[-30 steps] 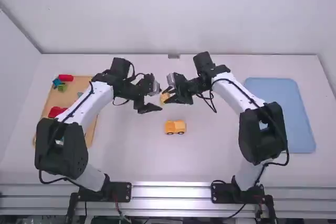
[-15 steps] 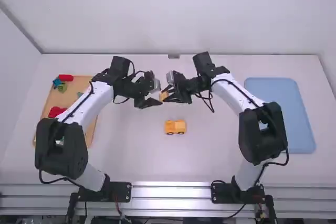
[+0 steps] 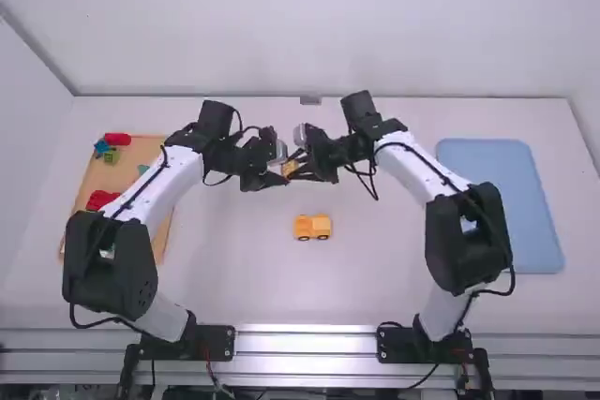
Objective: Assemble lego blocks to make yellow taxi
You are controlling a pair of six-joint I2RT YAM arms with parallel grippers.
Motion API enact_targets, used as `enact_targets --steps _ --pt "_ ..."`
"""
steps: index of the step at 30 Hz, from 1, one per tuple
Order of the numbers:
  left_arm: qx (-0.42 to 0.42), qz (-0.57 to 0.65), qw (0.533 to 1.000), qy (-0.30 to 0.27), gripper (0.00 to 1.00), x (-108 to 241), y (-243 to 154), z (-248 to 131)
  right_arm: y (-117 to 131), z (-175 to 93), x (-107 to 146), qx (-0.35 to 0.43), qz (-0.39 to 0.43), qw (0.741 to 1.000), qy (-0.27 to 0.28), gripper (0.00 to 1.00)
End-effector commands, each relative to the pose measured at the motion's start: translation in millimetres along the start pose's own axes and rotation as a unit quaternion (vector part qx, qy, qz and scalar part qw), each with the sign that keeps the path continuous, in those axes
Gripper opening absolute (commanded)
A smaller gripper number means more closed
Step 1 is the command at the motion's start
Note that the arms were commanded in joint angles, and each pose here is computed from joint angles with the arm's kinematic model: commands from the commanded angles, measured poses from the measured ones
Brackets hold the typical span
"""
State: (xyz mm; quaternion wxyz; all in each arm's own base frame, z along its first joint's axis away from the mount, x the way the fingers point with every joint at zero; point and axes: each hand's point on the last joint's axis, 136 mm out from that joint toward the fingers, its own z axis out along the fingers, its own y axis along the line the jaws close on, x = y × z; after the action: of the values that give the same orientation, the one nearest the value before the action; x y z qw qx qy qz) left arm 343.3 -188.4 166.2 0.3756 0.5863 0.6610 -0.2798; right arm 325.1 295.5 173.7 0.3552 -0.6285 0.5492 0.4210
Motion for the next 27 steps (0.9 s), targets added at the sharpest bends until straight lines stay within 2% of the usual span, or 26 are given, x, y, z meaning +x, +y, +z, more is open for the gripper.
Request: enact_targets --steps 1,7,9,10,11,12,13,14,15,21,24,26,27 --pt "-0.001 0.006 1.0 -0.008 0.4 -7 -4 -4 2 1 2 -0.004 0.017 1.0 -0.001 0.0" --pt "-0.002 0.006 1.0 -0.007 0.28 -6 -4 -4 2 1 2 -0.004 0.016 1.0 -0.001 0.0" --pt "-0.001 0.006 1.0 -0.007 0.25 -6 -4 -4 3 1 2 -0.005 0.017 1.0 -0.001 0.04" --pt "-0.002 0.006 1.0 -0.006 0.22 -6 -4 -4 3 1 2 -0.005 0.017 1.0 -0.002 0.09" --pt "-0.003 0.005 1.0 -0.002 0.2 -5 -4 -4 3 1 2 -0.005 0.017 1.0 -0.002 0.19" --pt "-0.006 0.003 1.0 0.005 0.19 -2 -3 -4 2 1 2 -0.005 0.02 1.0 -0.002 0.34" --pt "-0.006 0.003 1.0 0.007 0.19 -1 -3 -4 2 1 2 -0.005 0.02 1.0 -0.002 0.4" --pt "-0.008 0.002 1.0 0.016 0.19 2 -3 -4 3 1 2 -0.005 0.02 1.0 -0.002 0.81" --pt "-0.011 0.002 1.0 0.025 0.19 5 -2 -4 2 1 2 -0.004 0.02 1.0 -0.001 0.99" --pt "-0.029 -0.017 0.995 0.097 0.15 33 -1 -7 -7 -14 3 0.022 0.031 0.999 0.006 0.98" --pt "-0.031 0.009 0.991 0.127 0.14 46 -2 -5 -28 -27 15 0.083 0.078 0.993 0.045 0.98" --pt "-0.042 0.024 0.985 0.166 0.16 60 0 -4 -46 -37 24 0.139 0.118 0.98 0.076 0.98" --pt "-0.052 0.028 0.977 0.205 0.17 74 1 -6 -54 -43 29 0.17 0.135 0.971 0.095 0.98"
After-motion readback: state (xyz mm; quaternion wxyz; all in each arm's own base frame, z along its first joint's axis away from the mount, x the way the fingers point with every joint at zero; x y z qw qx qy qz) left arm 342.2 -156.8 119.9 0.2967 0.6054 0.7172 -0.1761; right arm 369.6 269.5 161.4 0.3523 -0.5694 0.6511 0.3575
